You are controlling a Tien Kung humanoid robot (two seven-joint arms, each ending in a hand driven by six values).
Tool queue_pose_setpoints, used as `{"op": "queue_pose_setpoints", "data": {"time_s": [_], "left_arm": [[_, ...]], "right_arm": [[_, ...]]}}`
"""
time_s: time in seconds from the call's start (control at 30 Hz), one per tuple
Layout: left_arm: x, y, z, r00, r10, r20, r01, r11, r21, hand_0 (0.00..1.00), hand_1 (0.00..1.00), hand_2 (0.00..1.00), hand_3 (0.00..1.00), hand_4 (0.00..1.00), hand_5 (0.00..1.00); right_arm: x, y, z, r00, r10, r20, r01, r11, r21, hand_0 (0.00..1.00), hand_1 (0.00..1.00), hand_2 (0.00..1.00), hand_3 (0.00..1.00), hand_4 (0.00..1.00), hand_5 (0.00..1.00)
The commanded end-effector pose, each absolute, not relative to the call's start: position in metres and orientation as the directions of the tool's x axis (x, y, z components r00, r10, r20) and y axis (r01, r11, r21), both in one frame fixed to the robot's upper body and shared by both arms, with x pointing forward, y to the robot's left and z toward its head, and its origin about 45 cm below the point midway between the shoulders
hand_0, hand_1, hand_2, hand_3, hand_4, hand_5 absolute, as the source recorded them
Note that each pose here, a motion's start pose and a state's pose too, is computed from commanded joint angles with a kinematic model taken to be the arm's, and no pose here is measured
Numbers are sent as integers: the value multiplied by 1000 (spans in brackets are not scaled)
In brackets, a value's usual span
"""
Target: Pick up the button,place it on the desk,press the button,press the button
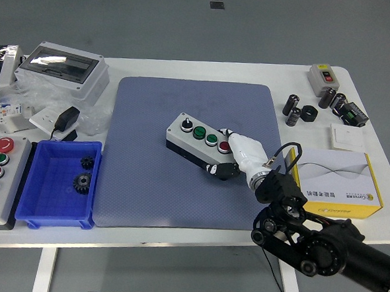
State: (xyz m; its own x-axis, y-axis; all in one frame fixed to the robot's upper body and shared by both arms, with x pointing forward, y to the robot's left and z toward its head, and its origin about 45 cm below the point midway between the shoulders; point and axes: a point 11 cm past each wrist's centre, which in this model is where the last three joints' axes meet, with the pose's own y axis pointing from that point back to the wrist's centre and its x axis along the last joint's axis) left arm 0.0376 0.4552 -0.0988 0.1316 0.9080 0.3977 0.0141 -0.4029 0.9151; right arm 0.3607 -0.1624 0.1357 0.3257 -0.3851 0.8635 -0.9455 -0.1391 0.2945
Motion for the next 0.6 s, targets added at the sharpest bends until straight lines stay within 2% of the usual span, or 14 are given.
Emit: {"op": "queue_pose_setpoints", "data": {"time_s": [0.17,0.2,0.37,0.4,0.57,0.6], "left_arm": [[38,454,-99,133,909,395,9,-400,917,604,604,532,601,617,208],[38,454,-99,133,909,395,8,-399,917,603,604,532,602,616,205],[37,453,-100,131,910,394,9,-398,917,603,604,532,602,616,205],[37,453,-100,131,910,394,10,-398,917,603,604,532,602,615,205],[36,452,-100,130,910,393,11,-398,917,603,604,532,602,615,205],[36,452,-100,131,910,393,10,-398,917,603,604,532,602,615,206]], "right_arm": [[362,-163,139,325,-405,854,-945,-159,285,203,401,458,569,500,115],[362,-164,141,329,-417,847,-944,-173,282,167,361,409,499,370,2],[363,-167,161,361,-450,817,-926,-276,257,167,361,409,499,370,2],[362,-168,166,371,-449,813,-919,-304,251,144,335,329,431,237,2],[355,-169,194,379,-397,836,-877,-443,188,144,335,329,431,237,2],[353,-169,199,369,-370,853,-865,-472,169,142,335,335,405,247,2]]}}
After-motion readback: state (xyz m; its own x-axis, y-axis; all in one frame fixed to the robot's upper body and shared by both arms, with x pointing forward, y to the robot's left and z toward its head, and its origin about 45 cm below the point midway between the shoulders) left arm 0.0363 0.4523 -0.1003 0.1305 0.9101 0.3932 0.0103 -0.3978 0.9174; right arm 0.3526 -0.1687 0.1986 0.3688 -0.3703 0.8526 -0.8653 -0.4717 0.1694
